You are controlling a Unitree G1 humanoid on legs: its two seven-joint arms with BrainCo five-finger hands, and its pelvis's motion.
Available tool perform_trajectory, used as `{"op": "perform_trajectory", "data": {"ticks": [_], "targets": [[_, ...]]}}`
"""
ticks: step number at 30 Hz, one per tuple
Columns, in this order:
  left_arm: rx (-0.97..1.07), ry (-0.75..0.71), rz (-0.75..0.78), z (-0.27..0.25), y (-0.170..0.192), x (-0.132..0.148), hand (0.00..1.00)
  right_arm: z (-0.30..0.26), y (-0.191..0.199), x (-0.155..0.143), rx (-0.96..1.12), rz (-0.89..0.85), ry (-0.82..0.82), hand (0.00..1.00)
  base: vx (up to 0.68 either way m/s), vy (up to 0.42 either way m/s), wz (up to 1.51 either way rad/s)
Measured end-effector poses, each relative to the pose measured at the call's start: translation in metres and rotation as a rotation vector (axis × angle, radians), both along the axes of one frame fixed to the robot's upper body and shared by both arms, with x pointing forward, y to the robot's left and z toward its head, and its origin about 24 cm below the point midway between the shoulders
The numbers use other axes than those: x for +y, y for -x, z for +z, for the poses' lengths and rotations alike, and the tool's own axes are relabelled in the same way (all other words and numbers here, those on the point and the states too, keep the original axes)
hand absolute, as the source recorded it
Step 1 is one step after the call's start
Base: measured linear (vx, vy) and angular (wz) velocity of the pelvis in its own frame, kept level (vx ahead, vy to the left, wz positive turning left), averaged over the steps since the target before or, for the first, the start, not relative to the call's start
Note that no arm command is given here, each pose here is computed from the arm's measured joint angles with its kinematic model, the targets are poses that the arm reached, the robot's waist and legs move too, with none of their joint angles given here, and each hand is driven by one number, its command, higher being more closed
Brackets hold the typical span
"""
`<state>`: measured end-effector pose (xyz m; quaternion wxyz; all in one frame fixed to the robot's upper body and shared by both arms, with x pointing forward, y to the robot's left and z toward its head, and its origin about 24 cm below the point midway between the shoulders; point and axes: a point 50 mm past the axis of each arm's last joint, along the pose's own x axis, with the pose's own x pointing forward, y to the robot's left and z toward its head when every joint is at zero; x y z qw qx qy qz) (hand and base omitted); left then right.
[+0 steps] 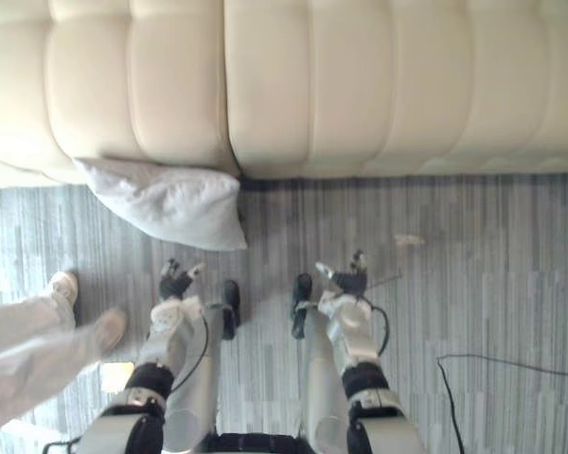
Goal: Pick up cushions and gather them together orderly.
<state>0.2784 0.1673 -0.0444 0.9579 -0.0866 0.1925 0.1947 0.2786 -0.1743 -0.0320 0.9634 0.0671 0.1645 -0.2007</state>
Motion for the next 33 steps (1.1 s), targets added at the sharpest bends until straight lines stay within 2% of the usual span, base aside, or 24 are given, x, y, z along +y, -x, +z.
{"op": "perform_trajectory", "data": {"ticks": [1,6,13,24,29,33], "targets": [[0.017,-0.001,-0.006,-0.005,0.005,0.000,0.00,-0.005,0.006,-0.001,0.020,-0.001,-0.001,0.00,0.14,-0.019,0.09],[0.284,-0.001,-0.038,-0.064,0.076,0.003,0.00,-0.065,0.083,-0.016,0.285,-0.015,0.019,0.00,0.21,-0.020,0.03],[0.486,0.017,-0.033,-0.096,0.132,0.009,0.00,-0.102,0.146,-0.017,0.508,-0.060,-0.042,0.00,0.13,-0.004,-0.01],[0.567,0.014,-0.063,-0.106,0.152,0.008,0.00,-0.112,0.164,-0.019,0.582,-0.050,-0.059,0.00,0.06,0.017,0.06],[0.520,-0.006,-0.148,-0.101,0.137,-0.003,0.00,-0.110,0.148,-0.014,0.563,-0.008,-0.051,0.00,-0.07,0.019,0.60],[0.495,-0.012,-0.154,-0.097,0.131,-0.004,0.00,-0.106,0.138,-0.012,0.541,-0.008,-0.048,0.00,-0.08,0.067,0.78]]}}
